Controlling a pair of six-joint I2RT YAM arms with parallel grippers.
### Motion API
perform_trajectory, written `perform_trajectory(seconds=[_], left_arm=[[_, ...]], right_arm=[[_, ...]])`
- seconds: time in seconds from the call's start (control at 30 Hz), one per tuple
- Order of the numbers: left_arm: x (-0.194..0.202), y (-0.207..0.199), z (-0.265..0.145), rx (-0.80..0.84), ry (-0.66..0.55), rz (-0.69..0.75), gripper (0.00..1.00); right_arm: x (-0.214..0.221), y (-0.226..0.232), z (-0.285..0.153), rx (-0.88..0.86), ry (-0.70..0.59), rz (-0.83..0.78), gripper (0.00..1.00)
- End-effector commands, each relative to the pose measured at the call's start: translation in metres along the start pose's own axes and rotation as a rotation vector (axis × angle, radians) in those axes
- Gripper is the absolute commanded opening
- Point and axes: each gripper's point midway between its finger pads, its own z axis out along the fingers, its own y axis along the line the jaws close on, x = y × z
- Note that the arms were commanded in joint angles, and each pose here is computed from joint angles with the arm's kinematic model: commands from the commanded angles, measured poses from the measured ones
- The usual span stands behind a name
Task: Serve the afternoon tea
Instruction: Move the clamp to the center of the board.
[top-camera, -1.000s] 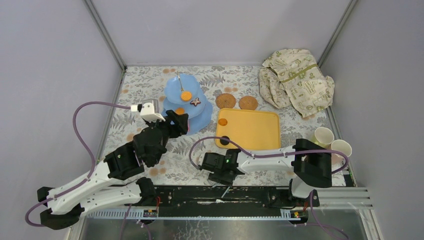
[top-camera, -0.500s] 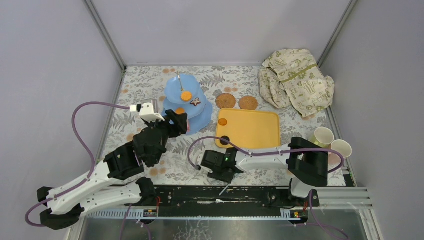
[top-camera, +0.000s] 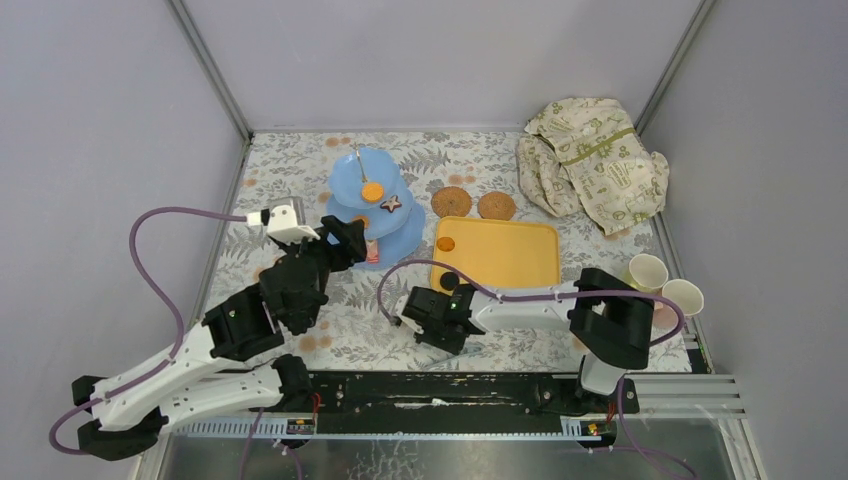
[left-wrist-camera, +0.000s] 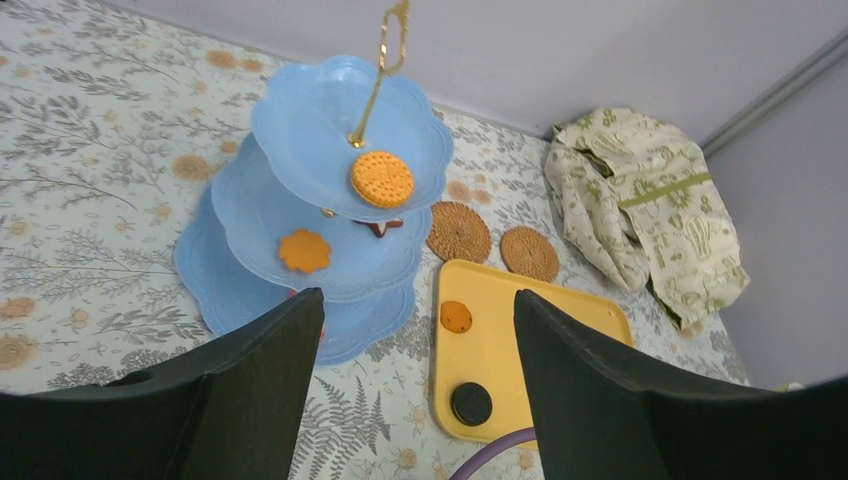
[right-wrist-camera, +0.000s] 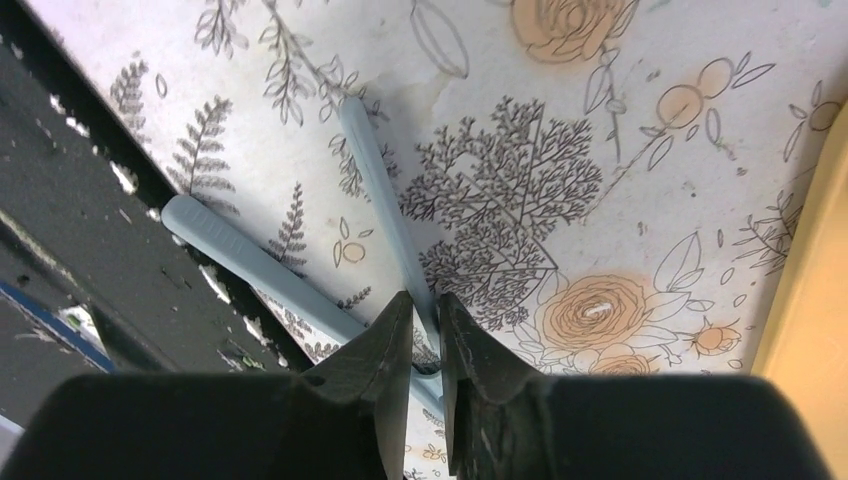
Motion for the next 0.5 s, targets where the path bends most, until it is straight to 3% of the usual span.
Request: perform_trajectory(seconds=[0.0, 0.47], left_arm=[[-0.037, 0.017, -0.006, -0.083, -0.110, -0.067, 0.79], [-0.055, 0.028, -0.015, -0.102, -0.160, -0.112, 0.80]], right_arm=[[-0.018, -0.009, 0.006, 0.019, -0.015, 0.091, 0.22], [-0.068, -0.047, 0.027, 0.152, -0.035, 0.510, 0.21]])
